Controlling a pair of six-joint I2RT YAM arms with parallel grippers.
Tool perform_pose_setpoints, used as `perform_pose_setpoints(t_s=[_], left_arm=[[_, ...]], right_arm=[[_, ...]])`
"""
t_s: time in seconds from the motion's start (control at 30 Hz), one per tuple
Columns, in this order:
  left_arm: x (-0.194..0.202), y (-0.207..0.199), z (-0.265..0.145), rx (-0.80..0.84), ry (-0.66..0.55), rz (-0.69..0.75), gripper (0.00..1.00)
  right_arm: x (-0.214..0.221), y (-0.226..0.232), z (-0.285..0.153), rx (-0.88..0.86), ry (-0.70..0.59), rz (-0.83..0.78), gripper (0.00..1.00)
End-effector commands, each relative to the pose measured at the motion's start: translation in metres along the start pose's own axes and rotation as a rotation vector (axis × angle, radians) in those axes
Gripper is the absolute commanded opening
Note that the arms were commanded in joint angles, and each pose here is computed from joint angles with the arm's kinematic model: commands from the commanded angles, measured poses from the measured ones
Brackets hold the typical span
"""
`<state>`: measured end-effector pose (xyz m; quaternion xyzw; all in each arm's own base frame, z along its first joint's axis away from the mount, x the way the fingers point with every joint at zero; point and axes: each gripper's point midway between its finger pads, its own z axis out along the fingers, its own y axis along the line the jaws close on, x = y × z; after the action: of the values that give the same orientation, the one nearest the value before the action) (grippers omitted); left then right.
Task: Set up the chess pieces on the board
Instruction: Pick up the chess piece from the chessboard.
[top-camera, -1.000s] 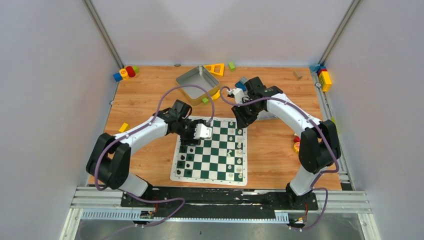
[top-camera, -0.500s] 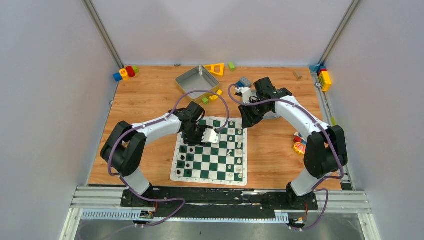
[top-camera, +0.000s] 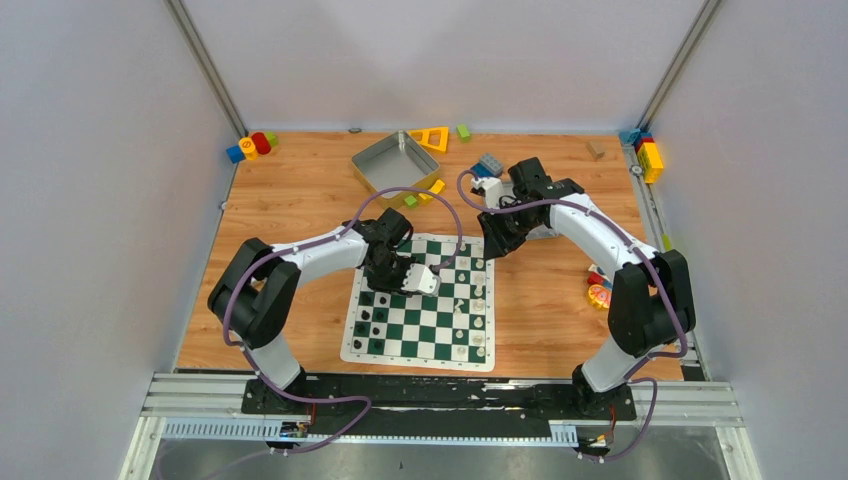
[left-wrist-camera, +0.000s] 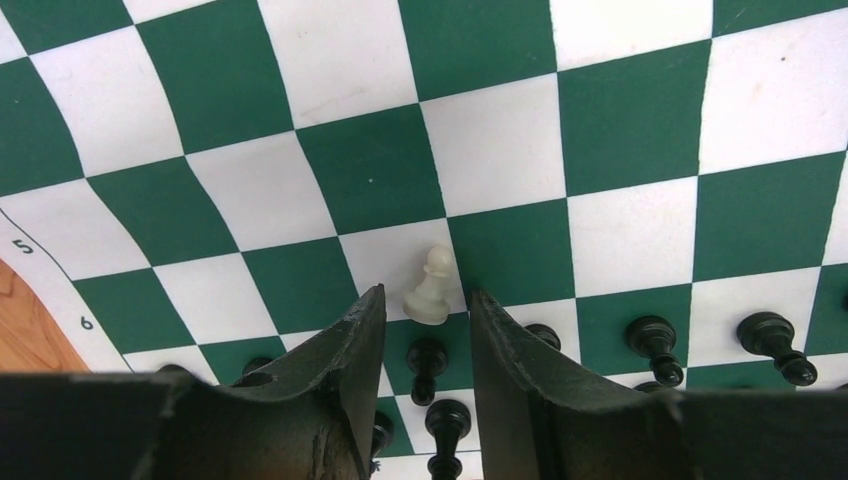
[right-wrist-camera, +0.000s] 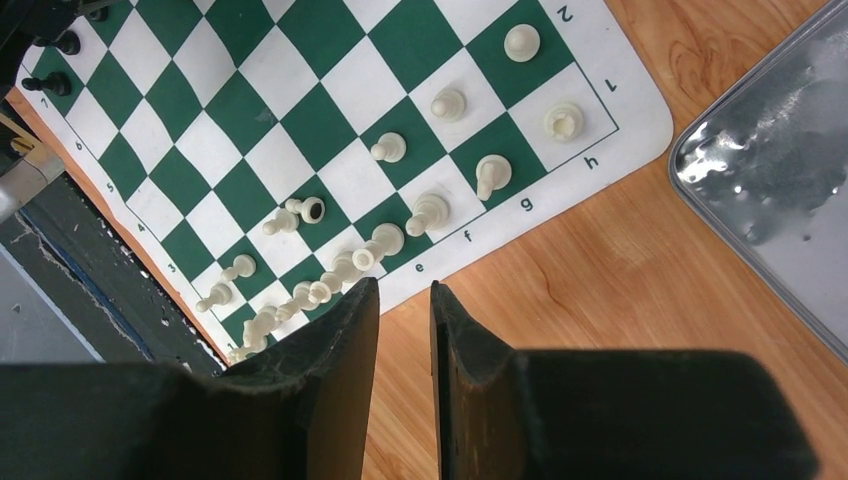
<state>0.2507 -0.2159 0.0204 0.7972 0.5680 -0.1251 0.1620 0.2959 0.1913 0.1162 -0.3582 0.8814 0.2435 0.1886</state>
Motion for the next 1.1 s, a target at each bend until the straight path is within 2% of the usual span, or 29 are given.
perform_pose_setpoints(t_s=[0.0, 0.37, 0.6, 0.73, 0.93, 1.07], left_arm=[[-0.006, 0.008, -0.001, -0.006, 0.000, 0.036, 0.43], [-0.009, 0.005, -0.002, 0.011, -0.008, 0.014, 0.26], [-0.030, 0.011, -0.018, -0.009, -0.076, -0.033, 0.18], [-0.054, 0.019, -0.036, -0.046, -0.173, -0.075, 0.17], [-0.096, 0.028, -0.064, -0.087, -0.383, -0.167, 0.17], [-0.121, 0.035, -0.082, -0.108, -0.538, -0.293, 0.16]], right_arm=[[-0.011, 0.003, -0.008, -0.007, -0.058, -0.033, 0.26], [-0.011, 0.004, -0.006, -0.015, -0.056, -0.028, 0.25], [-0.019, 0.007, -0.012, -0.020, -0.083, -0.038, 0.25], [-0.029, 0.019, -0.016, -0.080, -0.128, -0.053, 0.25], [-0.052, 0.050, -0.027, -0.234, -0.258, -0.101, 0.28], [-0.068, 0.070, -0.038, -0.335, -0.348, -0.133, 0.32]])
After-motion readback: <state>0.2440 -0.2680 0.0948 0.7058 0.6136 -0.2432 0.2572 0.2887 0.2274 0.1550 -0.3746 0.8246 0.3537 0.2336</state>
